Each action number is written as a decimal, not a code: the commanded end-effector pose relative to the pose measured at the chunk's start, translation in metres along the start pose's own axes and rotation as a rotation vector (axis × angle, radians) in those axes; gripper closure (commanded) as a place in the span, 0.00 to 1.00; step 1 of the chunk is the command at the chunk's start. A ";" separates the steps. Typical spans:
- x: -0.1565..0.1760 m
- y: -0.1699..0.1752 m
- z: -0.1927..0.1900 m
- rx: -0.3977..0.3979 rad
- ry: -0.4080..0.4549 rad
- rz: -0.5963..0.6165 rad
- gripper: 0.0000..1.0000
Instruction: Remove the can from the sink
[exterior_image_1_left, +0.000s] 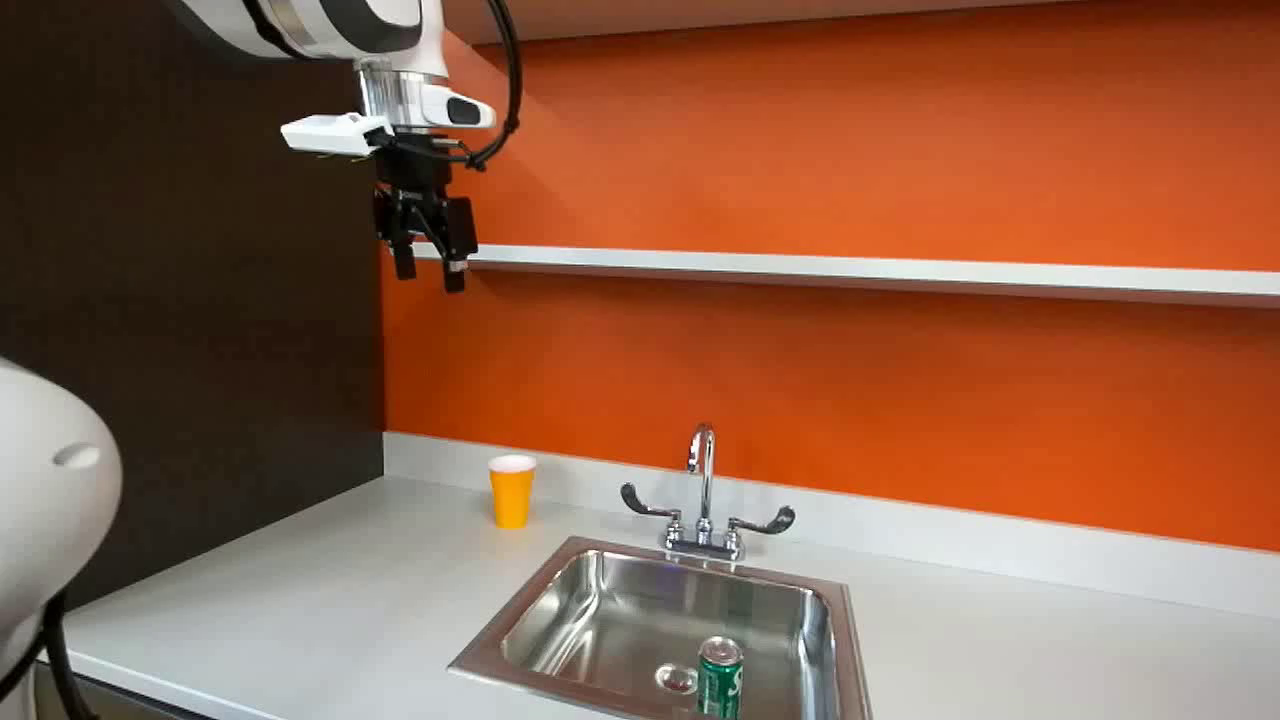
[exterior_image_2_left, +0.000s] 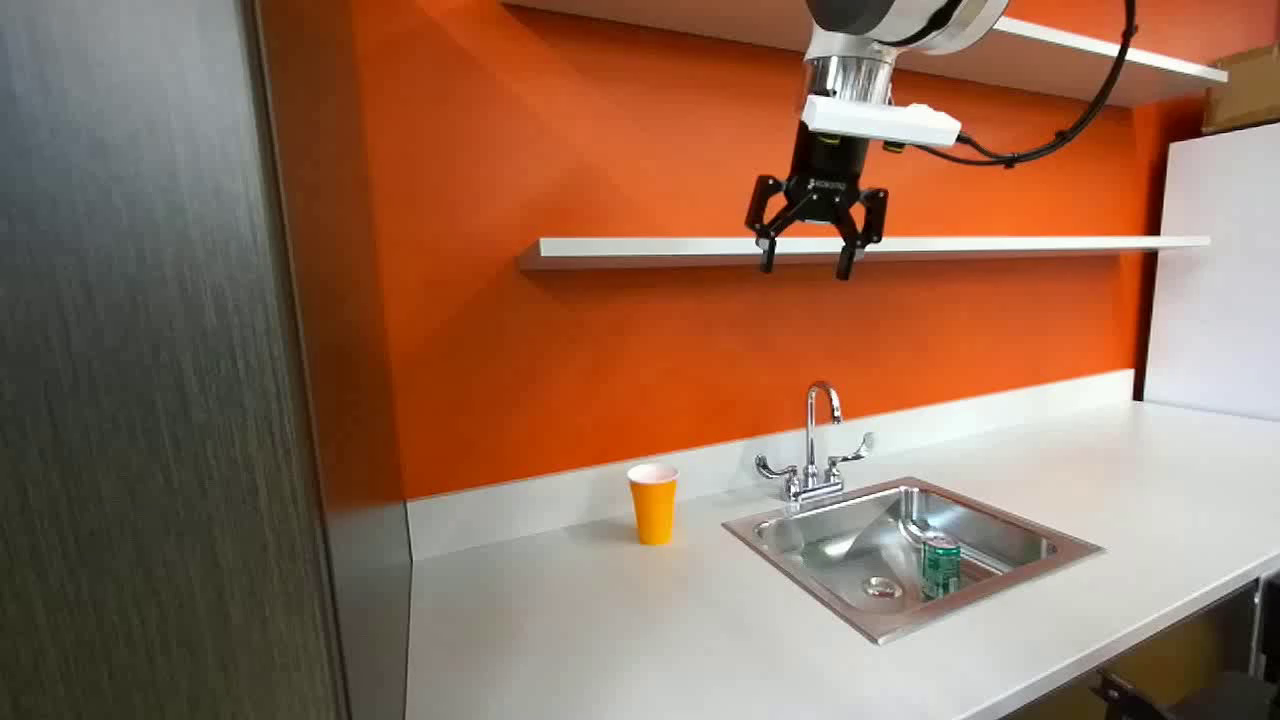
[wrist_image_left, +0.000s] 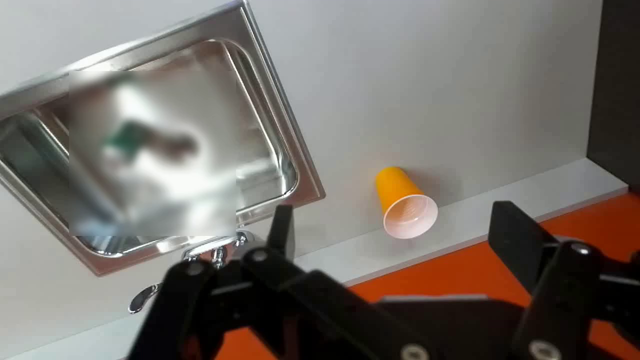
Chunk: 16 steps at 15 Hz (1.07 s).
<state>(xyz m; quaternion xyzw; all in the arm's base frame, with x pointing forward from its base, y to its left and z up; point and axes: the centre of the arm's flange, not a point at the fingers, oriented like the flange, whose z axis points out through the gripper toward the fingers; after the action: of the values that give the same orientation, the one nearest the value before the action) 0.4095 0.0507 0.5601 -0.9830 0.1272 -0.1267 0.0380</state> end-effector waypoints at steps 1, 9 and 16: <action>0.000 0.000 0.000 0.000 0.000 0.000 0.00; 0.018 0.034 0.015 0.038 -0.084 -0.079 0.00; 0.045 0.100 0.037 0.014 -0.119 -0.016 0.00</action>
<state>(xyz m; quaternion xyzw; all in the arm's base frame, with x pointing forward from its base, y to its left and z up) 0.4260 -0.0261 0.5264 -0.9888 0.1116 -0.0812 0.0575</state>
